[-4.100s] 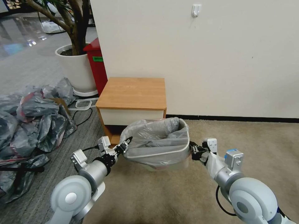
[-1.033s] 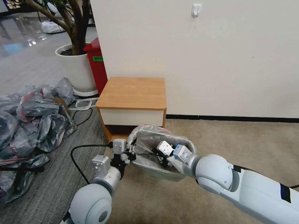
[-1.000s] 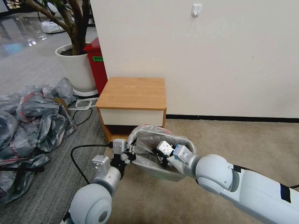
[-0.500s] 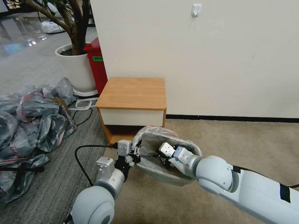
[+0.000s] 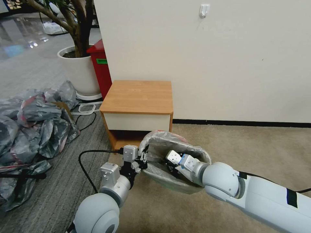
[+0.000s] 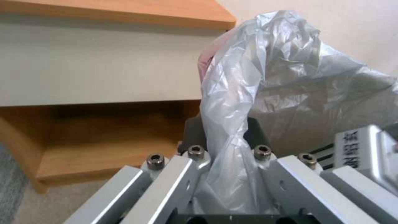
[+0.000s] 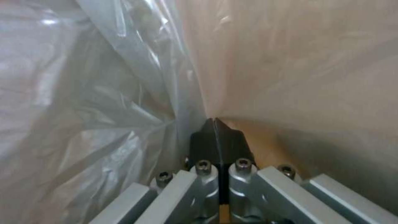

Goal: Pick up the garbage bag from the table and place it over the trash can.

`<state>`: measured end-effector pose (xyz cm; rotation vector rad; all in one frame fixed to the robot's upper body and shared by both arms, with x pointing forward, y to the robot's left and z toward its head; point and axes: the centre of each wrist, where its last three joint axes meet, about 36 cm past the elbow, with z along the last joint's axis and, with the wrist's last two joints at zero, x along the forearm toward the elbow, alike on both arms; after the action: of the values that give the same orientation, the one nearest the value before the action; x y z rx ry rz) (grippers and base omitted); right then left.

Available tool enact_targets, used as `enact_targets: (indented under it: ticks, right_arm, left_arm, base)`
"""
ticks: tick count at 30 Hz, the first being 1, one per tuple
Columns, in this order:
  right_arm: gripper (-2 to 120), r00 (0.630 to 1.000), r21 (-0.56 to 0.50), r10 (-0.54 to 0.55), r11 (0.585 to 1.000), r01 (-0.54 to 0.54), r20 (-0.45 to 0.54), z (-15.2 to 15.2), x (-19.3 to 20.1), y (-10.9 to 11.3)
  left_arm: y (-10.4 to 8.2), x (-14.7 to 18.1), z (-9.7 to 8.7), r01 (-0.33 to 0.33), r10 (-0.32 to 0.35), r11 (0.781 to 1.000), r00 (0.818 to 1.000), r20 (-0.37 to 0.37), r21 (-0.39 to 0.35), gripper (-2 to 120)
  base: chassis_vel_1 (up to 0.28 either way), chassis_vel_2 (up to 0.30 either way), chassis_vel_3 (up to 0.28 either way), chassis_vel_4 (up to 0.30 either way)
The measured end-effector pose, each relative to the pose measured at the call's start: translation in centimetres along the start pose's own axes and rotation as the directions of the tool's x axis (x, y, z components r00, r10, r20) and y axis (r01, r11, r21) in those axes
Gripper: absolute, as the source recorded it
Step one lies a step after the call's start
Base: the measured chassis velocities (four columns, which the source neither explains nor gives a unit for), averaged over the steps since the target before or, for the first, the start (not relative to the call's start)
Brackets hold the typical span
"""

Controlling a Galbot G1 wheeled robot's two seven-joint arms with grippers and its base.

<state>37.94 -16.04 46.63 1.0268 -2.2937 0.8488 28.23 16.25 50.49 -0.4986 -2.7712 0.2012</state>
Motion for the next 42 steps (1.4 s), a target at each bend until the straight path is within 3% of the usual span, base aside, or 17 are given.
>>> enact_targets:
  ticks: [27,37,42]
  right_arm:
    - [0,0.999,0.004,-0.005,1.000,0.005,-0.037,1.0,-0.4,-0.1]
    - [0,1.000,0.004,-0.017,1.000,0.017,-0.005,0.2,2.3,-0.3]
    - [0,1.000,-0.030,-0.001,1.000,0.002,0.021,-0.1,4.0,-1.0]
  left_arm:
    - [-0.3,-0.4,-0.1,-0.025,0.025,1.000,1.000,-0.001,-0.016,5]
    - [0.7,-2.3,1.5,0.011,-0.011,1.000,0.999,-0.036,-0.008,5]
    - [1.3,-3.6,3.2,0.029,-0.027,0.999,0.998,-0.057,0.035,5]
  base:
    - [0.000,0.000,0.000,0.000]
    - [0.000,0.000,0.000,0.000]
    - [0.000,0.000,0.000,0.000]
